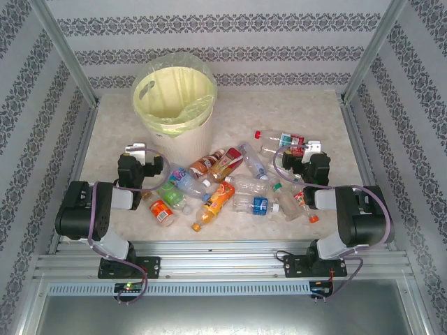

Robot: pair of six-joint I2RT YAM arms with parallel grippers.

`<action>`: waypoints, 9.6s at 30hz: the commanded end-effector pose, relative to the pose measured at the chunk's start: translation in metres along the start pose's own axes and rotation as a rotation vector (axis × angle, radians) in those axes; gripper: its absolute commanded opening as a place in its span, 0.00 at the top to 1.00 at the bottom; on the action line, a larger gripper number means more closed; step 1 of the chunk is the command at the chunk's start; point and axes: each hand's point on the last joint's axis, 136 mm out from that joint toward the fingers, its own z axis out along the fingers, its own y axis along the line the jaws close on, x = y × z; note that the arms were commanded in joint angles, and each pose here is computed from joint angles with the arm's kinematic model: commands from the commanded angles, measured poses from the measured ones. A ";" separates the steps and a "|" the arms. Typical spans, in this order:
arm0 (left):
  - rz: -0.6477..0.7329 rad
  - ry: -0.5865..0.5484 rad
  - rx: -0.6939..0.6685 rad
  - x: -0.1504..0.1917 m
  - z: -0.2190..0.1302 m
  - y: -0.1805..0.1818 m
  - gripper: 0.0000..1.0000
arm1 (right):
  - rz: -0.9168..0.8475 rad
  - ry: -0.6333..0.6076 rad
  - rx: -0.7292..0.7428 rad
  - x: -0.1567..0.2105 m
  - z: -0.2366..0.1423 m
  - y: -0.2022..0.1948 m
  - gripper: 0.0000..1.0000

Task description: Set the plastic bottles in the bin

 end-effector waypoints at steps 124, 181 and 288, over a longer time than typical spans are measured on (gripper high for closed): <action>-0.047 0.310 0.792 -0.107 -0.228 -0.173 0.00 | 0.440 0.968 0.254 0.092 -0.136 0.002 0.15; -0.056 0.311 0.731 -0.105 -0.219 -0.166 0.00 | 0.444 0.985 0.373 0.093 -0.110 -0.039 0.16; -0.150 0.601 0.934 -0.033 -0.259 -0.297 0.00 | 0.466 0.988 0.350 0.098 -0.093 -0.050 0.44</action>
